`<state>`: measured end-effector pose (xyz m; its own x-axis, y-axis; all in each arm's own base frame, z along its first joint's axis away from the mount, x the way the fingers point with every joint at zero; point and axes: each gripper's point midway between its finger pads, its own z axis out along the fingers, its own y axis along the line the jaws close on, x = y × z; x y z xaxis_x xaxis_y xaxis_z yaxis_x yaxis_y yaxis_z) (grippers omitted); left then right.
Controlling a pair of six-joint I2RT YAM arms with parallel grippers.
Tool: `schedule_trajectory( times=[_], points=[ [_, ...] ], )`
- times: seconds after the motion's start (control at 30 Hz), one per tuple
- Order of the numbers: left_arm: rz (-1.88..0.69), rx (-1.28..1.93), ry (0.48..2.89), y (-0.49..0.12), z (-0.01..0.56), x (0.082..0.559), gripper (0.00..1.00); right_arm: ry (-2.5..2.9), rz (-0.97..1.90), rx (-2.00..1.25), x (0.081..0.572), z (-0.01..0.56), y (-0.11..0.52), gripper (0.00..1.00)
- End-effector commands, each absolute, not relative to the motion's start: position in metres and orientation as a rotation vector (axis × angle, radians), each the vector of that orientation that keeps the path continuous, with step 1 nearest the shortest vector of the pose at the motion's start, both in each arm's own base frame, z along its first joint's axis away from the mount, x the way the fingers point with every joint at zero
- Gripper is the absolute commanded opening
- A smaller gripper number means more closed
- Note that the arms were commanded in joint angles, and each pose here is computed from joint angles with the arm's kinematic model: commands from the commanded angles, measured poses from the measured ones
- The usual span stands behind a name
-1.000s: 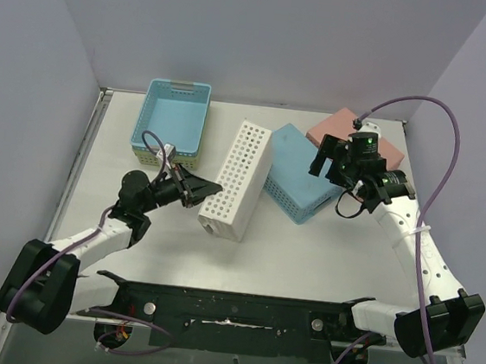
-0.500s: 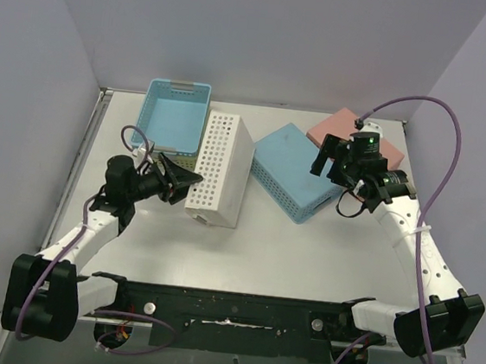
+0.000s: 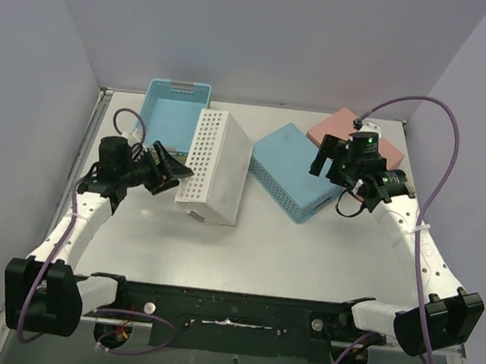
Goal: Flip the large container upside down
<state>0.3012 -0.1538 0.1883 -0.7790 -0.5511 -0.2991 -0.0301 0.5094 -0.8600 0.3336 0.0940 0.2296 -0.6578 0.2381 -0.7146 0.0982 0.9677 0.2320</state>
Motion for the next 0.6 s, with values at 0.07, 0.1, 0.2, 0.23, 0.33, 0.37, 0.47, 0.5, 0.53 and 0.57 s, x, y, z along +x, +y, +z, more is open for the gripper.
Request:
schedule_trajectory(
  times=[0.07, 0.1, 0.2, 0.23, 0.33, 0.37, 0.47, 0.5, 0.53, 0.57],
  points=[
    [-0.788, -0.488, 2.381, -0.098, 0.154, 0.298, 0.69, 2.206, 0.258, 0.233, 0.345, 0.252, 0.097, 1.0],
    [-0.758, -0.49, 2.383, -0.093, 0.154, 0.299, 0.7, 2.205, 0.26, 0.231, 0.345, 0.252, 0.097, 1.0],
    [-0.699, -0.497, 2.377, -0.08, 0.159, 0.301, 0.72, 2.205, 0.261, 0.226, 0.344, 0.252, 0.097, 1.0],
    [-0.676, -0.493, 2.369, -0.076, 0.164, 0.304, 0.73, 2.205, 0.262, 0.226, 0.344, 0.252, 0.097, 1.0],
    [-0.603, -0.484, 2.352, -0.062, 0.177, 0.309, 0.73, 2.206, 0.261, 0.225, 0.343, 0.251, 0.097, 1.0],
    [-0.582, -0.481, 2.338, -0.058, 0.184, 0.312, 0.73, 2.203, 0.262, 0.225, 0.343, 0.252, 0.097, 1.0],
    [-0.524, -0.472, 2.279, -0.047, 0.209, 0.326, 0.74, 2.202, 0.259, 0.221, 0.343, 0.252, 0.096, 1.0],
    [-0.525, -0.469, 2.25, -0.046, 0.219, 0.332, 0.74, 2.201, 0.259, 0.222, 0.343, 0.252, 0.096, 1.0],
    [-0.535, -0.463, 2.218, -0.047, 0.229, 0.339, 0.74, 2.203, 0.26, 0.22, 0.343, 0.251, 0.096, 1.0],
    [-0.549, -0.456, 2.188, -0.048, 0.238, 0.345, 0.74, 2.203, 0.261, 0.219, 0.343, 0.251, 0.096, 1.0]
  ],
)
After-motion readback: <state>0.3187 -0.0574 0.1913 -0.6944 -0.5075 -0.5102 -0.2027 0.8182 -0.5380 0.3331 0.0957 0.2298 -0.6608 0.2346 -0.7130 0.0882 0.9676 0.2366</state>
